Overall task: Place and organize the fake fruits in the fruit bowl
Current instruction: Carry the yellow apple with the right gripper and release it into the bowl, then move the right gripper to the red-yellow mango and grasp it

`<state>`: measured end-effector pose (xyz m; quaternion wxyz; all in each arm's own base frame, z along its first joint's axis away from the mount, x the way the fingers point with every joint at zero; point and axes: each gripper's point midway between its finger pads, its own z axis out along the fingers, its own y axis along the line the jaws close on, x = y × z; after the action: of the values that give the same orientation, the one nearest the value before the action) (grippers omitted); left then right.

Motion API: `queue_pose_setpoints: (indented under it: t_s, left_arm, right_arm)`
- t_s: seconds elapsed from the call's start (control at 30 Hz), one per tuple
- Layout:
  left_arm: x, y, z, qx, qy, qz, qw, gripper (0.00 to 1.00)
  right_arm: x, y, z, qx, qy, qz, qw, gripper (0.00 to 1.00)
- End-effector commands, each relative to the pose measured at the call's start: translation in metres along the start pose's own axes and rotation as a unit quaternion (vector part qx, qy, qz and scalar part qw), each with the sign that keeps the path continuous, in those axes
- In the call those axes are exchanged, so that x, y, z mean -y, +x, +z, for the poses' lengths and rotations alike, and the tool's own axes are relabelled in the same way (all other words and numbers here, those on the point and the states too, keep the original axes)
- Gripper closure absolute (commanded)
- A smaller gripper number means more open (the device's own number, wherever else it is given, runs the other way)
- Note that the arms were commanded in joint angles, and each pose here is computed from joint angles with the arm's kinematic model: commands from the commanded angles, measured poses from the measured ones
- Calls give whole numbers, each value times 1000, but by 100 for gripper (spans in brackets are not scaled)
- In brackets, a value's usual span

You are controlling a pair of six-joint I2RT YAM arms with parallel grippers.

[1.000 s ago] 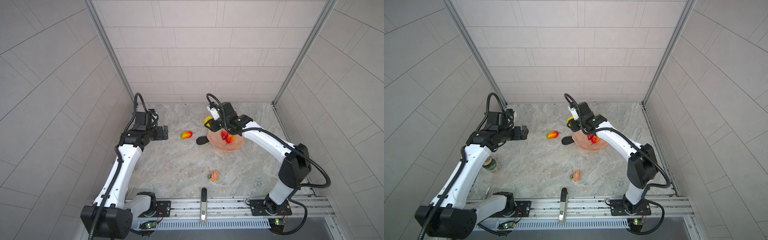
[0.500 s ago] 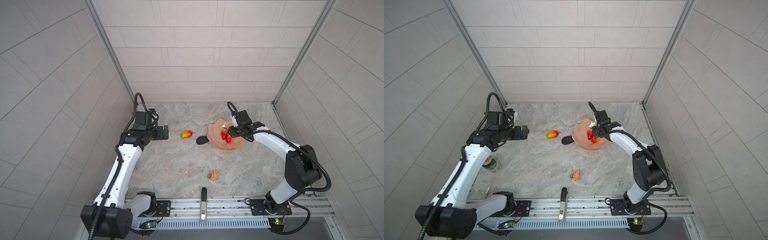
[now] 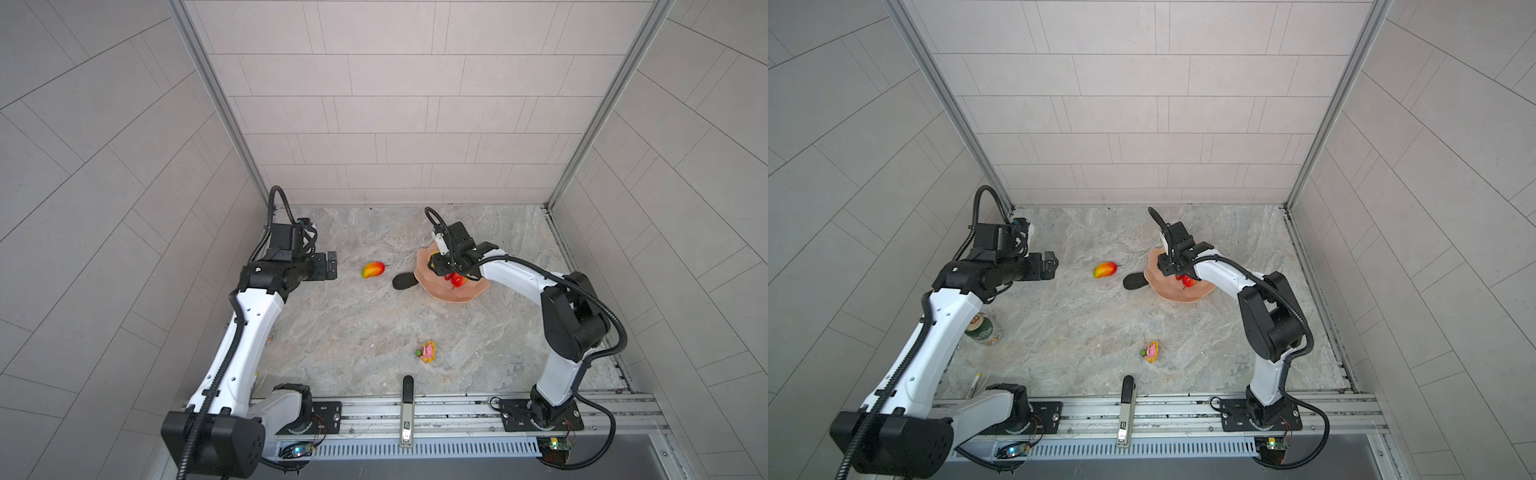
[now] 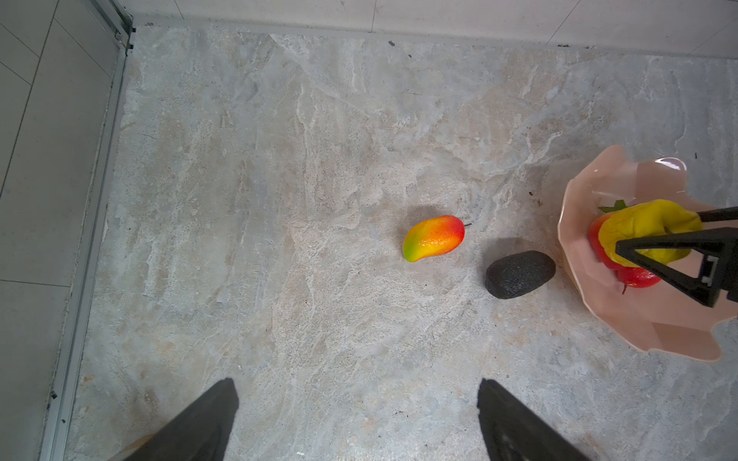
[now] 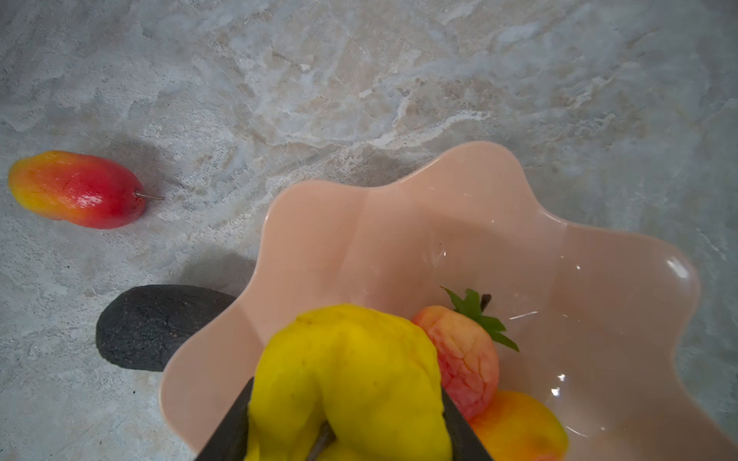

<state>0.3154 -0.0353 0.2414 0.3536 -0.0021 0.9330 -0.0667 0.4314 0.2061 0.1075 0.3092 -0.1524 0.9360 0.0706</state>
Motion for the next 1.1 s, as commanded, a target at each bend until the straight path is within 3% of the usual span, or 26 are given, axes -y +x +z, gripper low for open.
queue_pose_setpoints:
  t_s: [0.0,0.43,0.7,0.87,1.07]
  left_arm:
    - [-3,3,-2,1,-4,-2,1000,0]
    - [-1,3,0,-3,0,0,1000,0]
    - [-1,3,1,-4,1,0,1000,0]
    - [0,3,1,-5,4,1,1000,0]
    - [1,3,0,-4,5,1,1000,0]
  right_arm:
    - [0,-10,8,6,1,-6,1000,54]
    - [-4,-12,30,-11,-2,-30,999,25]
    - [-12,-39,-9,22,-4,-53,998,13]
    - [-49,-50,-30,29,-41,-100,994,8]
    - [-114,-41,-13,12,-116,-153,981,7]
